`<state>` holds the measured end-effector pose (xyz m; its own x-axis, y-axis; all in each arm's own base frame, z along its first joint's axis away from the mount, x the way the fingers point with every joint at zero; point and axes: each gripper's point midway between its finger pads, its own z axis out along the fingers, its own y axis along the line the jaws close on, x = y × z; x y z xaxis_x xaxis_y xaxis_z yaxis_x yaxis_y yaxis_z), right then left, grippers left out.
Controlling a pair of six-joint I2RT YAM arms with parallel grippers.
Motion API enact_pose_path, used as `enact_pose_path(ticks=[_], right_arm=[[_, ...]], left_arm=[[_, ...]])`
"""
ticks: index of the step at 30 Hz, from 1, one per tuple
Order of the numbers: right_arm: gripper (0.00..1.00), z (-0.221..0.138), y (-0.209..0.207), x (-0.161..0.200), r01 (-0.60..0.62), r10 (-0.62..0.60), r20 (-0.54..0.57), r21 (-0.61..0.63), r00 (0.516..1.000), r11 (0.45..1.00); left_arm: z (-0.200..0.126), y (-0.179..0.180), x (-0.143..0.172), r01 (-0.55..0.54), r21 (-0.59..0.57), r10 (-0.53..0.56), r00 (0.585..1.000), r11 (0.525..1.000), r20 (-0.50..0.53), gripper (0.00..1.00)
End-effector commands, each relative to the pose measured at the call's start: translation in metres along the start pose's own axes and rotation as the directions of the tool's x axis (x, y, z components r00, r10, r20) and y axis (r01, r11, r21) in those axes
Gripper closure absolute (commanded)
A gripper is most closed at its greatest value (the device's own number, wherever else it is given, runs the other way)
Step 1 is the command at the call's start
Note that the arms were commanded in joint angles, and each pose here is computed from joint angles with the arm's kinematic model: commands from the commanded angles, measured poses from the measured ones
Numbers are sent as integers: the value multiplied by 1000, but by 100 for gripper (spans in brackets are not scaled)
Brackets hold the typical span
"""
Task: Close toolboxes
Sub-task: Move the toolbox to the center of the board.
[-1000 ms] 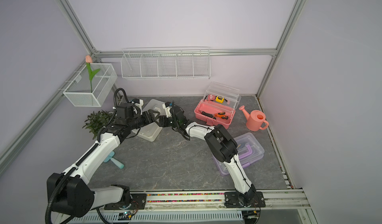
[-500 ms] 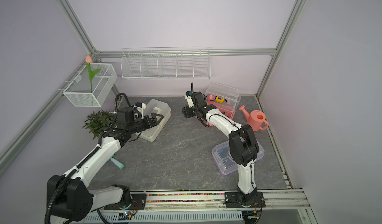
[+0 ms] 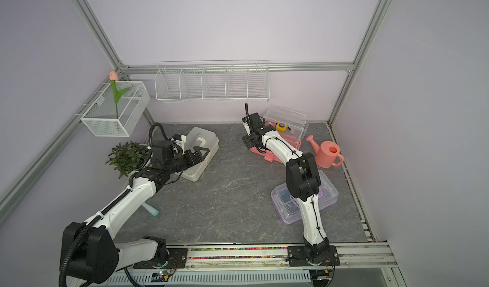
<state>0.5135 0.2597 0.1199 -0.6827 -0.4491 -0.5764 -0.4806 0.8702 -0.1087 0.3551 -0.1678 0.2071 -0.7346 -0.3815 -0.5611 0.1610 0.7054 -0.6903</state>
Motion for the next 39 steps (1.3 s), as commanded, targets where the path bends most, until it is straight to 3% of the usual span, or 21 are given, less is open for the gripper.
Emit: enact_pose_path(ticks=[1,9,18,31,39], right_arm=[[30,12,12,8,22,-25,-64,-58,998,998],[36,25,33,24,-18,-2,-123,-158,992,987],[54,9,78,40,5,-34,-102,-272,994,962],[53,-45,200,96,26,-70,-85,-441,994,897],[50,-88,266,111,43,-91,-60,-551,994,833]], left_arm=[[0,-4,2,19,28,-20,1000,999,6,0],[-3,-8,4,21,44,-21,1000,999,0,0],[-1,-10,4,30,57,-30,1000,998,3,0],[1,-3,5,45,33,-46,999,998,15,0],[-17,-4,-20,-16,-74,22,997,997,80,0]])
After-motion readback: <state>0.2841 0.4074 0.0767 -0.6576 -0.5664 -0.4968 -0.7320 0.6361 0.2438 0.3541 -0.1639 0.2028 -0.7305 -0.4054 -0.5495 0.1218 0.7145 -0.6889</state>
